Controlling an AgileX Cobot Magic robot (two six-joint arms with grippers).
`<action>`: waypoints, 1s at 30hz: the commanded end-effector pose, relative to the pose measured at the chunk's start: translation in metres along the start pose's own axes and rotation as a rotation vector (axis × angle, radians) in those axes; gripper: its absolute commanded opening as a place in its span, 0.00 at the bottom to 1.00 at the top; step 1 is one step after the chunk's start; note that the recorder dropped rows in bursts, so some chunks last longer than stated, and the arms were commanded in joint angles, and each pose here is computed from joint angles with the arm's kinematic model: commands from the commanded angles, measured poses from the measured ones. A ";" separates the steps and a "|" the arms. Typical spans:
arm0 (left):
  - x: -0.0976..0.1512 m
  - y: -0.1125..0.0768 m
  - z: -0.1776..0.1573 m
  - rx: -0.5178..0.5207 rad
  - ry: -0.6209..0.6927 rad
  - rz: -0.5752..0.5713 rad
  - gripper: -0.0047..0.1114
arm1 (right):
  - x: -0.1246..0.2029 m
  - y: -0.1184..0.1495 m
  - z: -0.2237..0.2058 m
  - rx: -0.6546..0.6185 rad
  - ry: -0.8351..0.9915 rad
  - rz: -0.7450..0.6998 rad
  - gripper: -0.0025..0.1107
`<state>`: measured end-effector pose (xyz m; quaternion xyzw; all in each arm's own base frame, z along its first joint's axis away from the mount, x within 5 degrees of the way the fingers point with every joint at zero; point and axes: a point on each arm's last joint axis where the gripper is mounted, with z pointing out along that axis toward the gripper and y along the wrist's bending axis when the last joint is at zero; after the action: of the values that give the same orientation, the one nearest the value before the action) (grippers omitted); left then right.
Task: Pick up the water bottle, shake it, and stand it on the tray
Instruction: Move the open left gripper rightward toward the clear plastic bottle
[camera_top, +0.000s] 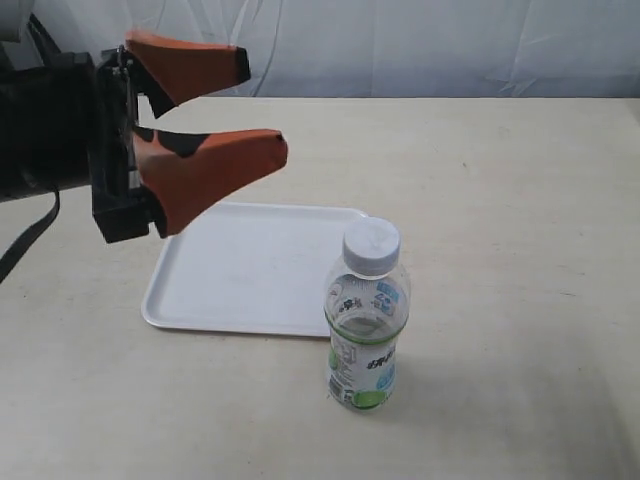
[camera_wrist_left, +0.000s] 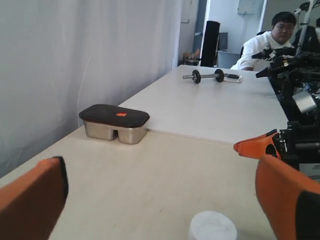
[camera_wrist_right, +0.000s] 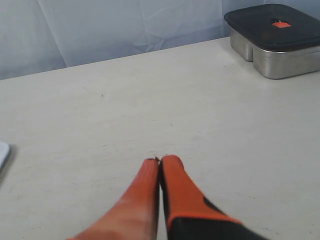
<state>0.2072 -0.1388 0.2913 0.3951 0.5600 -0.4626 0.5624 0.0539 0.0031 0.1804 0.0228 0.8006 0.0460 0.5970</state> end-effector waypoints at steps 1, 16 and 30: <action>0.009 0.001 0.015 0.047 -0.055 -0.005 0.86 | 0.000 0.000 0.000 0.004 -0.010 -0.003 0.06; 0.057 0.003 0.064 0.164 0.027 -0.047 0.95 | 0.000 0.000 0.000 0.004 -0.010 -0.003 0.06; 0.073 0.004 0.086 0.213 0.058 -0.100 0.95 | 0.000 0.000 0.000 0.004 -0.010 -0.003 0.06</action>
<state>0.2271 -0.2228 0.2304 0.4456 0.5360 -0.5289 0.4842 0.0539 0.0031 0.1804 0.0228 0.8006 0.0460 0.5970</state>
